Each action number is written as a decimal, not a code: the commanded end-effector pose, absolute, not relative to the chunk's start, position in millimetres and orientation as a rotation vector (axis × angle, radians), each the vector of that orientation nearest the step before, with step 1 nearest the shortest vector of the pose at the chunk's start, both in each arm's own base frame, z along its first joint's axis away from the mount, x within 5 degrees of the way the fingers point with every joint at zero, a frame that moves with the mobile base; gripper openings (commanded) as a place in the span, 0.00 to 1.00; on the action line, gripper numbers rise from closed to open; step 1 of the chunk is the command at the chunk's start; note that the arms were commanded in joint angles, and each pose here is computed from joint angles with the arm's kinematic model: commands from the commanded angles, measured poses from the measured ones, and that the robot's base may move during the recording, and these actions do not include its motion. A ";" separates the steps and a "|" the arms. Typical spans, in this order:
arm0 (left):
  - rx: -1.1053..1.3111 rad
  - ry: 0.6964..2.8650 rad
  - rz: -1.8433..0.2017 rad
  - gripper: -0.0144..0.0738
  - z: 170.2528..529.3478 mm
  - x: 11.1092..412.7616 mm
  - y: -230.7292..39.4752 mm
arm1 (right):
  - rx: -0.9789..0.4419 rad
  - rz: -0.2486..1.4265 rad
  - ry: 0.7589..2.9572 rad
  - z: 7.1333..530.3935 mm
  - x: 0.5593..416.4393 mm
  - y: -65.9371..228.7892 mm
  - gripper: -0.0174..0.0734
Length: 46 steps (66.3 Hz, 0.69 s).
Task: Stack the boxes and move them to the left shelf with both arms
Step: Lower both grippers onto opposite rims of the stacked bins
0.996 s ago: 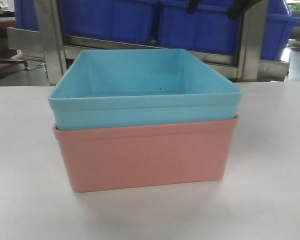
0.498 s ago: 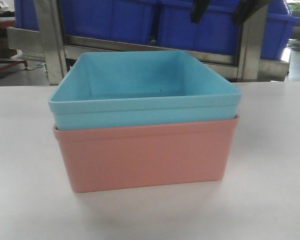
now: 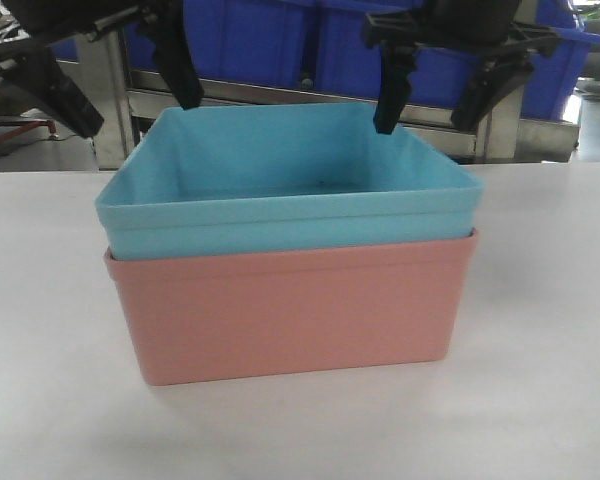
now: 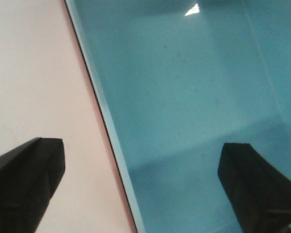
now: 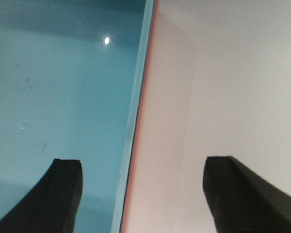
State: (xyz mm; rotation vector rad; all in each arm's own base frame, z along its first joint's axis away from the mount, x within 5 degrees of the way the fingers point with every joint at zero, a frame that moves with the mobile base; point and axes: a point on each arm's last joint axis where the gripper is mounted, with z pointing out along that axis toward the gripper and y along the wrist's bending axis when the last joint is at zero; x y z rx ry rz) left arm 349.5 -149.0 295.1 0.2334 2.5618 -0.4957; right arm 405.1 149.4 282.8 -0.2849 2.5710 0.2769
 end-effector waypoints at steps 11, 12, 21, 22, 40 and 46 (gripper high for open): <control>0.172 2.543 -0.472 0.72 291.9 370.8 -155.7 | -0.305 0.305 2.474 289.3 413.9 160.2 0.80; 0.171 2.548 -0.471 0.72 289.9 371.6 -156.0 | -0.308 0.305 2.473 288.4 414.2 161.0 0.80; 0.167 2.600 -0.460 0.72 269.8 378.6 -158.8 | -0.327 0.302 2.488 274.4 418.5 167.5 0.80; 0.167 2.605 -0.459 0.72 267.7 379.3 -159.1 | -0.327 0.302 2.490 273.7 418.8 167.6 0.80; 0.137 2.655 -0.488 0.72 248.7 384.7 -163.4 | -0.332 0.290 2.533 251.5 425.7 170.2 0.72; 0.125 2.659 -0.505 0.71 247.2 385.1 -164.6 | -0.331 0.291 2.527 251.7 426.1 170.3 0.61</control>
